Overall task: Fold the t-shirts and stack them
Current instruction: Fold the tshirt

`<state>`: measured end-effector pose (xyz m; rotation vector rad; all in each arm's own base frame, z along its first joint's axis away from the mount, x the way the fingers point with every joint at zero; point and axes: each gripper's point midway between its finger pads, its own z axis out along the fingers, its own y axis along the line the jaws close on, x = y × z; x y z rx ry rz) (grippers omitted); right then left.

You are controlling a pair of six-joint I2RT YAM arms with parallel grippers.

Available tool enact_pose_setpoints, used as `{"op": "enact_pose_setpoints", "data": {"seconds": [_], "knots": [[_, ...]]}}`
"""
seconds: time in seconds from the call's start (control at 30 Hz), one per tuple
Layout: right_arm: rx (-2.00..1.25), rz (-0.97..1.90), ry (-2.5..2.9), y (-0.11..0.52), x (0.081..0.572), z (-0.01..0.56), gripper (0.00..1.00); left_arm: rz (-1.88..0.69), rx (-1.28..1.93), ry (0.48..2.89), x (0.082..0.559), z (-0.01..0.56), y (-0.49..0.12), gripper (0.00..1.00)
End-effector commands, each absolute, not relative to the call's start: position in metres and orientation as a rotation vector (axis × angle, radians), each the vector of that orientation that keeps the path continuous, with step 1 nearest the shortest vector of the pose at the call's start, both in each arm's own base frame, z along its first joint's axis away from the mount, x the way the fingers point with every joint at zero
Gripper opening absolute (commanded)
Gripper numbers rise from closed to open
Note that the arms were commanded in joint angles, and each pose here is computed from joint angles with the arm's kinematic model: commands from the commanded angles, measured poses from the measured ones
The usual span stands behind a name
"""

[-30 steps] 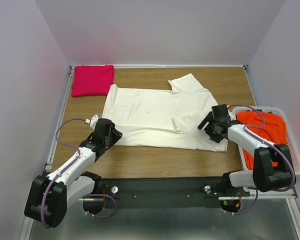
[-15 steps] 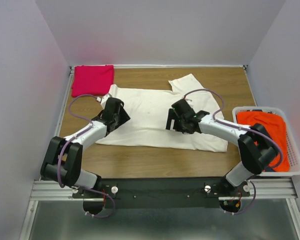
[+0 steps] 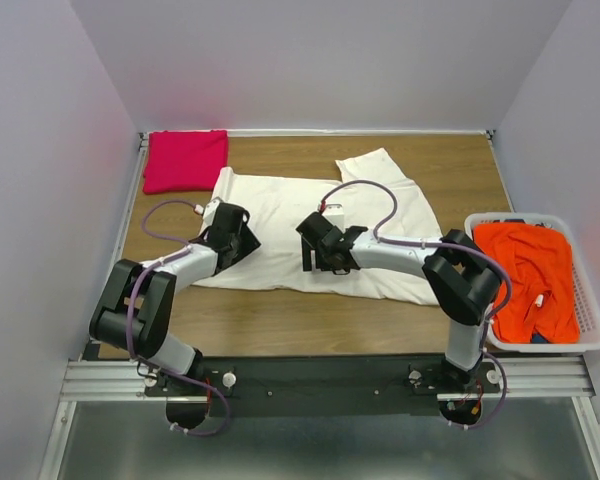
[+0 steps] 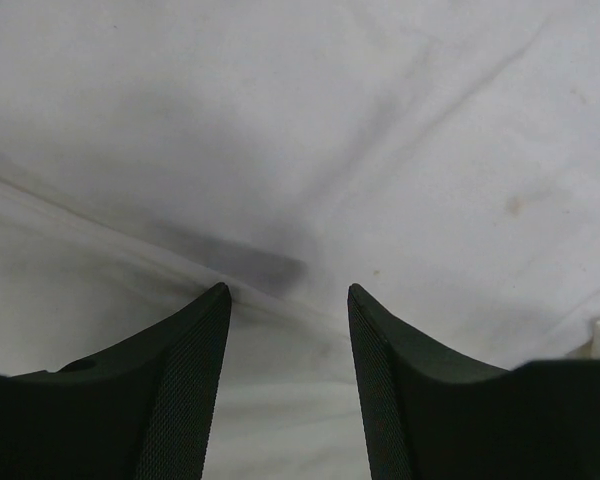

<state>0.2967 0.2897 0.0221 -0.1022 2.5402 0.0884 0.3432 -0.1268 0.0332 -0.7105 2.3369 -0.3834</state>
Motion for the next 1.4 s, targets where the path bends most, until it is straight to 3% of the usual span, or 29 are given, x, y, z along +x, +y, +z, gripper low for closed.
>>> {"op": "enact_pose_setpoints", "data": {"seconds": [0.0, 0.37, 0.83, 1.07, 1.37], "knots": [[-0.119, -0.009, 2.601, 0.278, 0.279, -0.01, 0.95, -0.412, -0.776, 2.342, 0.322, 0.029, -0.123, 0.59], [-0.218, -0.058, 2.682, 0.247, 0.224, -0.029, 0.96, -0.426, -0.849, 2.316, 0.273, 0.034, -0.105, 0.59], [-0.215, -0.068, 2.718, 0.227, 0.184, -0.037, 0.98, -0.371, -0.794, 2.232, 0.266, 0.065, -0.087, 0.59], [-0.018, 0.054, 2.602, 0.237, 0.222, 0.009, 1.0, -0.301, -0.727, 2.179, 0.301, 0.091, -0.08, 0.59], [0.261, 0.103, 2.423, 0.193, 0.335, 0.083, 1.0, -0.173, -0.729, 1.994, 0.399, 0.154, -0.045, 0.59]]}}
